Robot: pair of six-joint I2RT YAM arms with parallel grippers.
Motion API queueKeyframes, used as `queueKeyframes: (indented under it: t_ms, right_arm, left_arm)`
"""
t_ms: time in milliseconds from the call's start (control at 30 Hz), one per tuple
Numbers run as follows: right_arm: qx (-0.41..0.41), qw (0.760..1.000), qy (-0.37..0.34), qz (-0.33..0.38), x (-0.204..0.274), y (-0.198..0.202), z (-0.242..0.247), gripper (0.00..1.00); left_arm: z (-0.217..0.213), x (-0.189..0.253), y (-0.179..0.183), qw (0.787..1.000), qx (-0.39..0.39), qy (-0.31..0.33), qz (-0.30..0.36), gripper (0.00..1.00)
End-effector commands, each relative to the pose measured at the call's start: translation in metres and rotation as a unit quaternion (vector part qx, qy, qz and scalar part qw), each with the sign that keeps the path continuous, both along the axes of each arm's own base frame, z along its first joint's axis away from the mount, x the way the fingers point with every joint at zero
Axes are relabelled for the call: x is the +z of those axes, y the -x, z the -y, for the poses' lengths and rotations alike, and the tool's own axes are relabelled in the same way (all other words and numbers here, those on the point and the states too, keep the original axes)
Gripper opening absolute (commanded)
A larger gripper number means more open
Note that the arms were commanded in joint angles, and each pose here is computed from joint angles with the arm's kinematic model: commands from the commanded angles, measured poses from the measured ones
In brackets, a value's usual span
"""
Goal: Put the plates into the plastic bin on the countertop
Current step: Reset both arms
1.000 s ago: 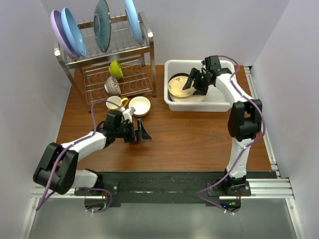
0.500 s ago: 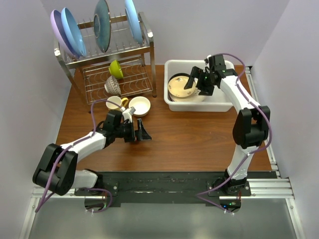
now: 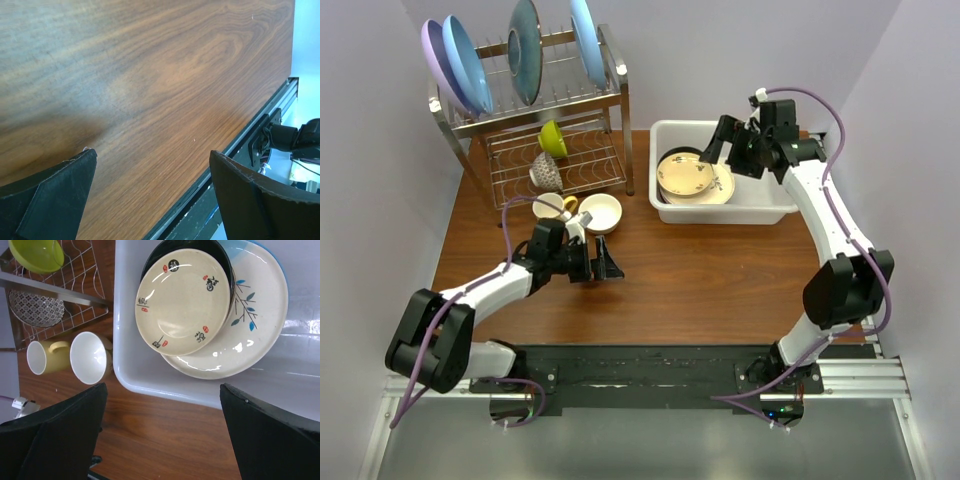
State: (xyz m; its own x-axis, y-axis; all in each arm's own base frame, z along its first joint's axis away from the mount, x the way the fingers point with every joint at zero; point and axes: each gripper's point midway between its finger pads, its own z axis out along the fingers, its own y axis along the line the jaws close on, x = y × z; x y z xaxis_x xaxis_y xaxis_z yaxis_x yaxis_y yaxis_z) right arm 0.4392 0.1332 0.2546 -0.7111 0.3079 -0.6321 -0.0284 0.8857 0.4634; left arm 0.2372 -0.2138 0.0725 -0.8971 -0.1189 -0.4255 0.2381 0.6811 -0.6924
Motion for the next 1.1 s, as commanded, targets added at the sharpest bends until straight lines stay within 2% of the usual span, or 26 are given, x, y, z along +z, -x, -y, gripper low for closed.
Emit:
queueKeyframes:
  t_ms: [0, 400, 667, 1067]
  right_arm:
    - [-0.005, 0.999, 0.010, 0.035, 0.021, 0.015, 0.007, 0.99]
    - [-0.021, 0.997, -0.004, 0.068, 0.030, 0.062, 0.016, 0.99]
    - [-0.036, 0.998, 0.006, 0.056, 0.001, 0.092, 0.027, 0.99]
    - [-0.046, 0.997, 0.017, 0.055, -0.017, 0.125, 0.038, 0.98]
  left_arm:
    - [0.000, 0.022, -0.017, 0.999, 0.003, -0.012, 0.041, 1.00]
    - [-0.021, 0.057, -0.046, 0.989, 0.034, -0.091, 0.112, 1.00]
    - [-0.038, 0.077, -0.058, 0.974, 0.051, -0.158, 0.155, 1.00]
    - [-0.058, 0.095, -0.061, 0.958, 0.084, -0.199, 0.186, 1.00]
